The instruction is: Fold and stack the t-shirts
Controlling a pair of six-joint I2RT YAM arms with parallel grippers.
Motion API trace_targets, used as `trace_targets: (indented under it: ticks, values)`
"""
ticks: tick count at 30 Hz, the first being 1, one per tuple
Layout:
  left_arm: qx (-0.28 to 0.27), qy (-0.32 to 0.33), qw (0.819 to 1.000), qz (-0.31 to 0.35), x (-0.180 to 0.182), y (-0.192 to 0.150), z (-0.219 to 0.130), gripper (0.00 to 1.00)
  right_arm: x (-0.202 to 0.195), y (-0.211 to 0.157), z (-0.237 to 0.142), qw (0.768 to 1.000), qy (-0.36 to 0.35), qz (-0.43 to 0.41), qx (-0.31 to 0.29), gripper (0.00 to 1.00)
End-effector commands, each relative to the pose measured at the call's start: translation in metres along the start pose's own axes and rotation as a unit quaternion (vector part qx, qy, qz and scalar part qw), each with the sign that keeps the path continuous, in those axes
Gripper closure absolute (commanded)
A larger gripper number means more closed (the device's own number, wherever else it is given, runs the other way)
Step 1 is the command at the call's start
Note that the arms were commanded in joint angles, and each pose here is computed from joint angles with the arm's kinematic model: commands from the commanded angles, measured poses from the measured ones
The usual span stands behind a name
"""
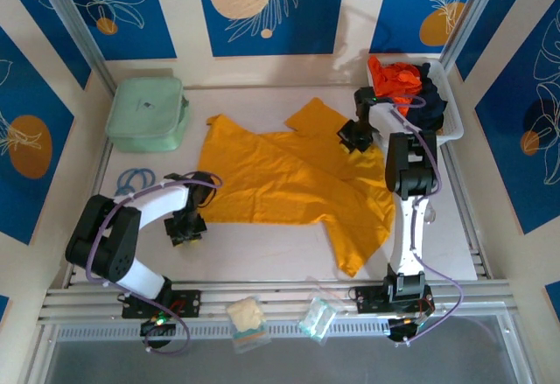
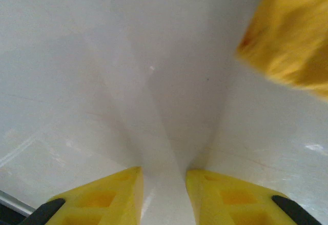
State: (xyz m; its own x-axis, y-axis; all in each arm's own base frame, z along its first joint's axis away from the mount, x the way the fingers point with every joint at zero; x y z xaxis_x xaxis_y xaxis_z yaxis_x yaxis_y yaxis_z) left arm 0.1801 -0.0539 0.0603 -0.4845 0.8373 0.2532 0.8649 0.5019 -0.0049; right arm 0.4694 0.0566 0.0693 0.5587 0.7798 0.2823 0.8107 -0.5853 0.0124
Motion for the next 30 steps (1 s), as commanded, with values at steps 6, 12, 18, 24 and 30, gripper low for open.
trace_targets:
  ticks: [6,12,18,24,30]
  values:
    - [-0.037,-0.039,0.998,0.022,-0.02,0.015,-0.037,0.65,0.027,-0.008,-0.03,0.991,0.092,-0.098,-0.007,1.0]
    - [-0.087,-0.111,0.988,0.067,-0.068,0.046,-0.106,0.55,0.099,-0.033,-0.049,0.957,0.18,-0.229,0.005,1.0]
    - [-0.094,-0.099,0.987,0.081,-0.113,0.075,-0.088,0.58,0.144,-0.047,-0.021,0.938,0.179,-0.293,0.044,1.0]
    - [-0.068,-0.076,0.991,0.086,-0.134,0.079,-0.042,0.64,0.158,-0.06,0.026,0.933,0.149,-0.315,0.086,1.0]
    - [-0.044,-0.04,0.994,0.092,-0.118,0.062,-0.014,0.65,0.152,-0.064,0.062,0.948,0.126,-0.274,0.102,1.0]
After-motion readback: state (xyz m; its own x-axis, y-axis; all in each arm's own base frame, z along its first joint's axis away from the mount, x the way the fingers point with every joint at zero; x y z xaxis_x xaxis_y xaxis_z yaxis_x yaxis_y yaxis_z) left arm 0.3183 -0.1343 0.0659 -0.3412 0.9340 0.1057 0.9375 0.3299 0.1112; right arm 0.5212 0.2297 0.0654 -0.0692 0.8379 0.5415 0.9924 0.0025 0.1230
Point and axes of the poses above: each hand's point on the last joint's axis, 136 mm out from that joint toward the fingers, its own z axis out along the fingers, its own x axis along the line the jaws close on, y = z × x, the point moved 5 cm from there along -z, back along the fingers, and after that the axes turned 8 degrees about -z, right-handed, at the moved point
